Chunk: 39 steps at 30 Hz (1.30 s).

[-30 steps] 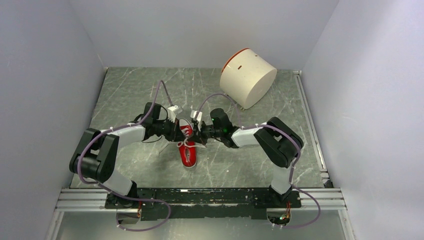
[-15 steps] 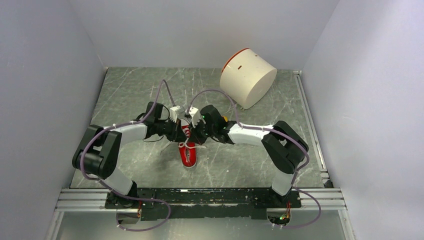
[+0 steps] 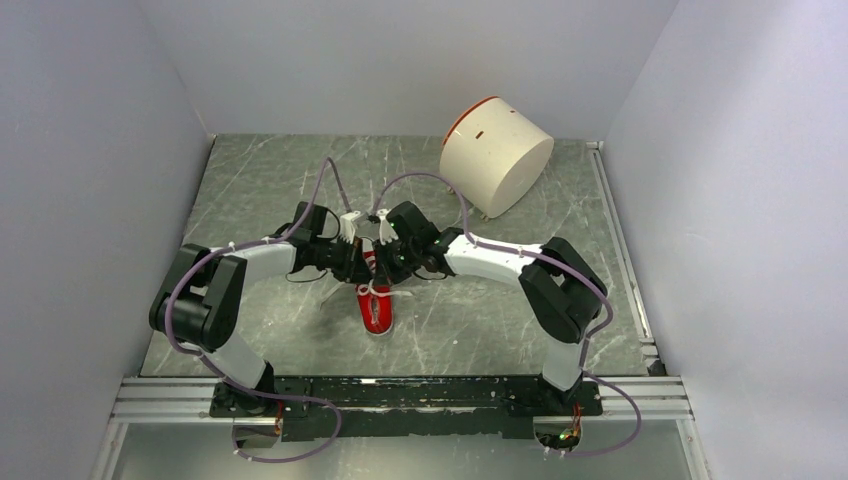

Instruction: Tie the shoes

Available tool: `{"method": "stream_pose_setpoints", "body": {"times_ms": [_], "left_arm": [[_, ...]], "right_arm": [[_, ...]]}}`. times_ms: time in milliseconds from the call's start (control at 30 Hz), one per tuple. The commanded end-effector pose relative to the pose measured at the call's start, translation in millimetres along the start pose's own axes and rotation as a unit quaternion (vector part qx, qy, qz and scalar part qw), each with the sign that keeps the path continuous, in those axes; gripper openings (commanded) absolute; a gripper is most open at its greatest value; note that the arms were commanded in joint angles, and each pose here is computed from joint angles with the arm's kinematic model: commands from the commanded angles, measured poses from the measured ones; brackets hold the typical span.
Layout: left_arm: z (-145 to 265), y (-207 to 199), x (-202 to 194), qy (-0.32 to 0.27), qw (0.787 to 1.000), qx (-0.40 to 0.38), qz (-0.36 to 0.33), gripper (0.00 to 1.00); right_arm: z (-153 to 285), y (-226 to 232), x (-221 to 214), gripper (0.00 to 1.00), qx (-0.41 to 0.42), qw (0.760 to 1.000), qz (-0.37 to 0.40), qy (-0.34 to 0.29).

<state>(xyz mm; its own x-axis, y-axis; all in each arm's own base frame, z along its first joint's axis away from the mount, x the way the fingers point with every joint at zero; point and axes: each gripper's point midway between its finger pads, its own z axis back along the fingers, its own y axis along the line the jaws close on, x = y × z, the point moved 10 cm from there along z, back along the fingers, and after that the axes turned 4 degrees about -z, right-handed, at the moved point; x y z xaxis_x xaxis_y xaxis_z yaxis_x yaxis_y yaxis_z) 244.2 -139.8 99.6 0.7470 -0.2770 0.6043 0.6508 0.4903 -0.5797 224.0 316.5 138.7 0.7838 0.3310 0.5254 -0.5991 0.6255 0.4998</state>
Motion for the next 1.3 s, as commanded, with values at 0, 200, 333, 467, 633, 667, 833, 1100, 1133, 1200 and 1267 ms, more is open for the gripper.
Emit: {"method": "stream_pose_setpoints", "body": {"times_ms": [0, 200, 333, 467, 633, 667, 833, 1100, 1133, 1200, 1267], "left_arm": [[-2.5, 14.0, -5.1, 0.013, 0.999, 0.05, -0.017, 0.05], [-1.6, 11.9, -6.3, 0.01, 0.999, 0.045, -0.018, 0.05], [-1.3, 11.1, -5.2, 0.007, 0.999, 0.043, -0.02, 0.05], [1.7, 7.7, -2.8, -0.002, 0.999, 0.045, -0.022, 0.05], [11.8, -0.1, 2.2, -0.017, 0.997, 0.058, -0.043, 0.05], [12.3, -0.5, 1.8, -0.018, 0.997, 0.057, -0.042, 0.05], [9.9, 2.5, -1.6, -0.01, 0.998, 0.053, -0.035, 0.05], [8.1, 3.7, -0.3, -0.01, 0.998, 0.048, -0.035, 0.05], [8.0, 3.9, -0.3, -0.01, 0.998, 0.048, -0.035, 0.05], [7.9, 4.0, 0.1, -0.011, 0.998, 0.047, -0.036, 0.05], [8.2, 3.6, 0.4, -0.01, 0.998, 0.047, -0.035, 0.05]], "right_arm": [[20.6, 44.5, 23.0, 0.08, 0.116, 0.992, -0.003, -0.043], [39.6, 23.1, 25.2, 0.24, 0.15, 0.982, -0.039, -0.107], [45.7, -5.8, 25.4, 0.34, 0.077, 0.988, -0.007, -0.131], [38.5, -33.4, 27.5, 0.33, 0.026, 0.987, 0.06, -0.145], [19.1, -46.5, 26.4, 0.22, 0.044, 0.985, 0.108, -0.13], [13.5, -48.5, 25.3, 0.18, 0.048, 0.986, 0.104, -0.119], [-0.1, -47.0, 21.3, 0.15, 0.067, 0.99, 0.069, -0.102], [-4.8, -48.3, 8.7, 0.14, 0.069, 0.992, 0.056, -0.091], [-5.5, -48.2, 7.0, 0.13, 0.073, 0.992, 0.057, -0.089], [-7.1, -48.8, 5.5, 0.13, 0.073, 0.992, 0.057, -0.087], [-9.2, -50.7, 3.9, 0.12, 0.069, 0.993, 0.052, -0.083]]}}
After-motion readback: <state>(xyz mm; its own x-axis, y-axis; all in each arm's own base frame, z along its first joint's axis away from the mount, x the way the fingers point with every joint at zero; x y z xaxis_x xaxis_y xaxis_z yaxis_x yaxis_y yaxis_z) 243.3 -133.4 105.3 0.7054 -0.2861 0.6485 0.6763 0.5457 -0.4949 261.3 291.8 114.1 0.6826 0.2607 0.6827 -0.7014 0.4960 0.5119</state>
